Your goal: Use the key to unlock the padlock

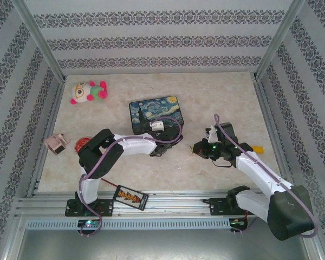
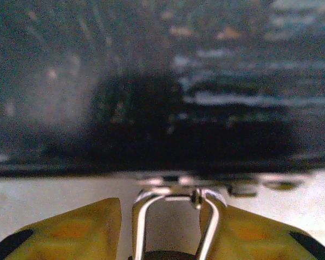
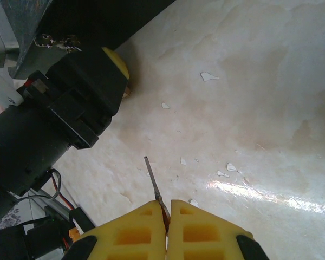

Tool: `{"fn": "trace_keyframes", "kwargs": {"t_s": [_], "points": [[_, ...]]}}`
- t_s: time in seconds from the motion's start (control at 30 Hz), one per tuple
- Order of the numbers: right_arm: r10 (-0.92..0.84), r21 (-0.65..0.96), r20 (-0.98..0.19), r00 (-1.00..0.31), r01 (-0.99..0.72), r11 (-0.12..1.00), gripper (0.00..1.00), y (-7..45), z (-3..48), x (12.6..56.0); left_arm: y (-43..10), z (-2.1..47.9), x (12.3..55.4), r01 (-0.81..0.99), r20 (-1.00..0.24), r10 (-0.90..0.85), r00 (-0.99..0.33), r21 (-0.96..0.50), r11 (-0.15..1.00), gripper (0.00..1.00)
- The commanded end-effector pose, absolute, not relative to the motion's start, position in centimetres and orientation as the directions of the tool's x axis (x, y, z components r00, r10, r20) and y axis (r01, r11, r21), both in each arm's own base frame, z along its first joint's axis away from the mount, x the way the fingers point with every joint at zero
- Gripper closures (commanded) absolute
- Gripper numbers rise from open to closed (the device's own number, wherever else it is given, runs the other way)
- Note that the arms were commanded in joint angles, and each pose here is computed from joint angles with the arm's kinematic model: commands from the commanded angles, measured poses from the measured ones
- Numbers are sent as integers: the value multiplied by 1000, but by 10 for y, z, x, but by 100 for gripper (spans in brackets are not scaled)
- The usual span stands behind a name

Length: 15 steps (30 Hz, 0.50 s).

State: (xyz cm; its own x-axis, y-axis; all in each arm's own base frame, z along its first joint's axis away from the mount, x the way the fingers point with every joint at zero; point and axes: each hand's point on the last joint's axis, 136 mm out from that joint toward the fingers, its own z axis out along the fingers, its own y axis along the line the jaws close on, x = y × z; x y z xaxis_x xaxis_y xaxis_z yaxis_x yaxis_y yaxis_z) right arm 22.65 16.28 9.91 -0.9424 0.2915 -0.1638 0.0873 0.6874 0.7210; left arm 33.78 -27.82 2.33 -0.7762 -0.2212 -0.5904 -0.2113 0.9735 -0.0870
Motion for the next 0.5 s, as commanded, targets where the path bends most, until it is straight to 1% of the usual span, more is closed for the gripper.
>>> {"fn": "trace_keyframes", "kwargs": {"t_s": [0.0,0.37,0.47], "points": [[301,736,-196,-933,63,674,100,163,109,233,-283,18,334,-177,-583,-168,-795,-42,983,59],[306,738,-197,-932,64,671,100,162,110,232,-284,24,342,-155,-613,-126,-780,-6,988,59],[306,739,-196,-931,65,671,100,162,110,233,-284,24,343,-153,-615,-117,-780,5,988,64]]}}
